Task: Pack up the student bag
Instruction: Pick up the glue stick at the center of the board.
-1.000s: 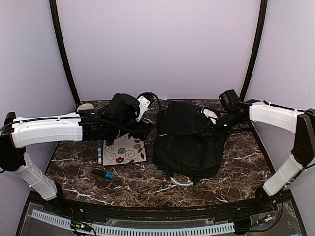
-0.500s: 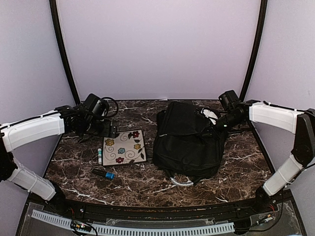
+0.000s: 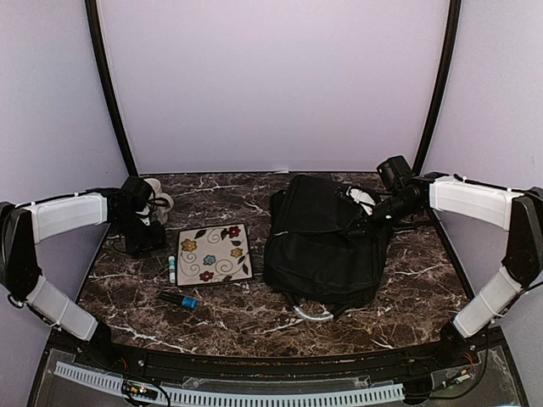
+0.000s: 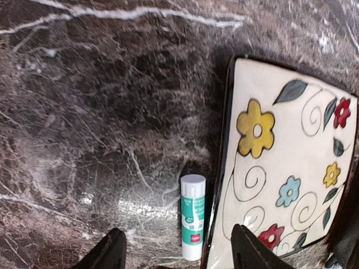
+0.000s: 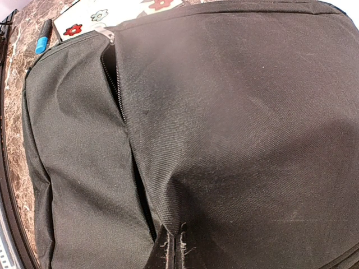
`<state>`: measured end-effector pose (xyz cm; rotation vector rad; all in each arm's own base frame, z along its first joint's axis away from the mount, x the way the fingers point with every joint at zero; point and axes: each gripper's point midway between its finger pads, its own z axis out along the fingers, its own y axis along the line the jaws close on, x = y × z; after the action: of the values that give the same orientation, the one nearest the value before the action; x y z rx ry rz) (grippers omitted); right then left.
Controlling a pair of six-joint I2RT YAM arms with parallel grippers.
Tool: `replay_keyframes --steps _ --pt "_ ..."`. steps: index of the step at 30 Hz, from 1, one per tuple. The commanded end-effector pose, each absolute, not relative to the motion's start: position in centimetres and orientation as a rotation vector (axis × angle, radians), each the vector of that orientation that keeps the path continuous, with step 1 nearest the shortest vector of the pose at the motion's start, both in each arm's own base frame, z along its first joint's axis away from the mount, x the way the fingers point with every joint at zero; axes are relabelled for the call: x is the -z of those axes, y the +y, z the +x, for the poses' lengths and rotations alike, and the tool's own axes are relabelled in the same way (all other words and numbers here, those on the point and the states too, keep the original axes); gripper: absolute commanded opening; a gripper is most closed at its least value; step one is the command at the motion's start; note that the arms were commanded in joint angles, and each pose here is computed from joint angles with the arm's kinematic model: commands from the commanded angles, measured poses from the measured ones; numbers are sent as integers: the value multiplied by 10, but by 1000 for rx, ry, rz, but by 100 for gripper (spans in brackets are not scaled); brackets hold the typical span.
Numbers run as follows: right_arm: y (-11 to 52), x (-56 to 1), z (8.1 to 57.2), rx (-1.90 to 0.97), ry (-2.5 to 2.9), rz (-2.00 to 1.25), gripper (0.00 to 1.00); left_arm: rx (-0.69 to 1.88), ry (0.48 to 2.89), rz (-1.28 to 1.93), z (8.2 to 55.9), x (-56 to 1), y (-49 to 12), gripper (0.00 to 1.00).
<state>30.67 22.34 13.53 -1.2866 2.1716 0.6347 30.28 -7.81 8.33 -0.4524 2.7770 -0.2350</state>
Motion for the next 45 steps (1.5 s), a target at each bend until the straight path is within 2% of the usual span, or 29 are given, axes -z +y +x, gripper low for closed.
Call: replay_keyframes --steps 1,17,36,45 --pt "223 -132 310 -620 2157 -1291 0 334 2851 -451 290 -71 -89 60" --pt "222 -127 309 -615 2172 -1300 0 303 2932 -425 289 -39 -90 45" --pt "222 -125 309 -617 2176 -1302 0 22 2998 -376 279 -41 -59 42" --pt "223 -125 309 -625 2175 -1305 0 277 3022 -482 265 -36 -82 41"
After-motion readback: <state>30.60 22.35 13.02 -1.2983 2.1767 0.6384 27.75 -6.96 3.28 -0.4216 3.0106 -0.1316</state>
